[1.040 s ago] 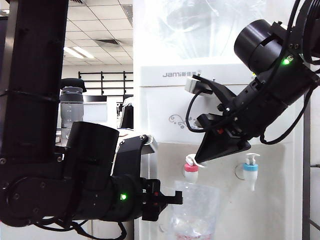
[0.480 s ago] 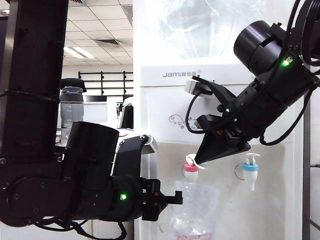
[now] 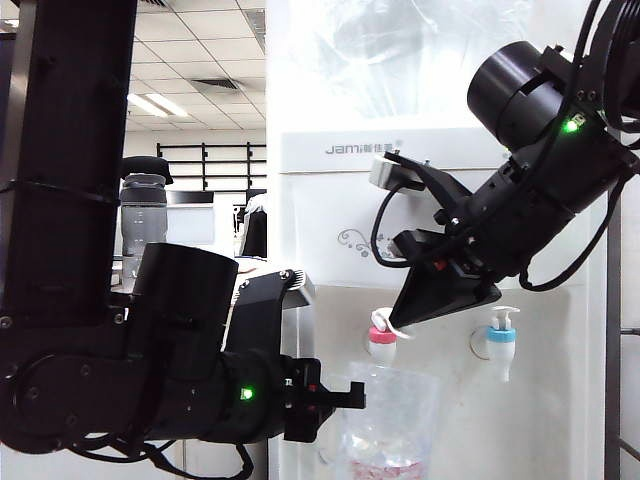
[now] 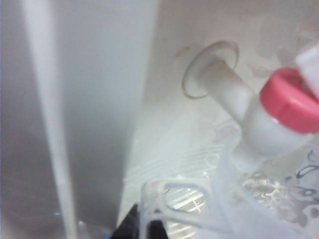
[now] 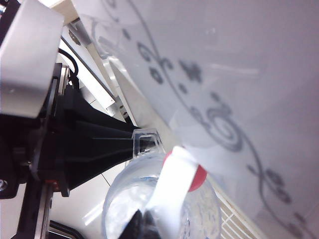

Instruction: Pick up the plastic mug from the left desk, go to the hot water outlet of the water dispenser, press the vertical switch to get some water, then put the mug back on the desk.

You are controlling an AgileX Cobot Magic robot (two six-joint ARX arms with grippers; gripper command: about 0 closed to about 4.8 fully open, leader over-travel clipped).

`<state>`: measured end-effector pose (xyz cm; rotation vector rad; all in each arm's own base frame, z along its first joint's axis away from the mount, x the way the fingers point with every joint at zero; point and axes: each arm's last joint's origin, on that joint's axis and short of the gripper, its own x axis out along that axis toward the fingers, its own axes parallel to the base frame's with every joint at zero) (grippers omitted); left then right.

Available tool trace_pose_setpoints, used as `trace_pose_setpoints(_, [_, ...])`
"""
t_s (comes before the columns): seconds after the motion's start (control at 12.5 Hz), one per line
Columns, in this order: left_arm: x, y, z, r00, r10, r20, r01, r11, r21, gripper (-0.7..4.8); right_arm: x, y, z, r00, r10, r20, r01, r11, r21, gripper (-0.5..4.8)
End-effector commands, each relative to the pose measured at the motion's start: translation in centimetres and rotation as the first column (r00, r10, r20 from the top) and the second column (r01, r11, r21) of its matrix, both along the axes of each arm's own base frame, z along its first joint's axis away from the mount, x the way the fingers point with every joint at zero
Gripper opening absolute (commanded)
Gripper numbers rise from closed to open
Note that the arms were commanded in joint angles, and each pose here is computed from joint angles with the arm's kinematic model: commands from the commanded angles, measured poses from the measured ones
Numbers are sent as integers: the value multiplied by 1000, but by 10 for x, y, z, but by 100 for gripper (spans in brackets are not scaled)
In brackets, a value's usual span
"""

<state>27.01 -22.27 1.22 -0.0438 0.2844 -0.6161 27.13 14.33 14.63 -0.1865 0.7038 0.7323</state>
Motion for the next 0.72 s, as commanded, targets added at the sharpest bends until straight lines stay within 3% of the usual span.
trace_pose_setpoints(0.08, [5, 1, 8, 998, 45, 50, -43, 998, -41, -5, 6, -6, -5, 990, -138, -18, 137, 990, -37, -6])
trace_pose_setpoints(0.72, [5, 1, 8, 998, 45, 50, -43, 998, -41, -5, 7, -6, -4, 990, -138, -4, 137, 990, -27, -5])
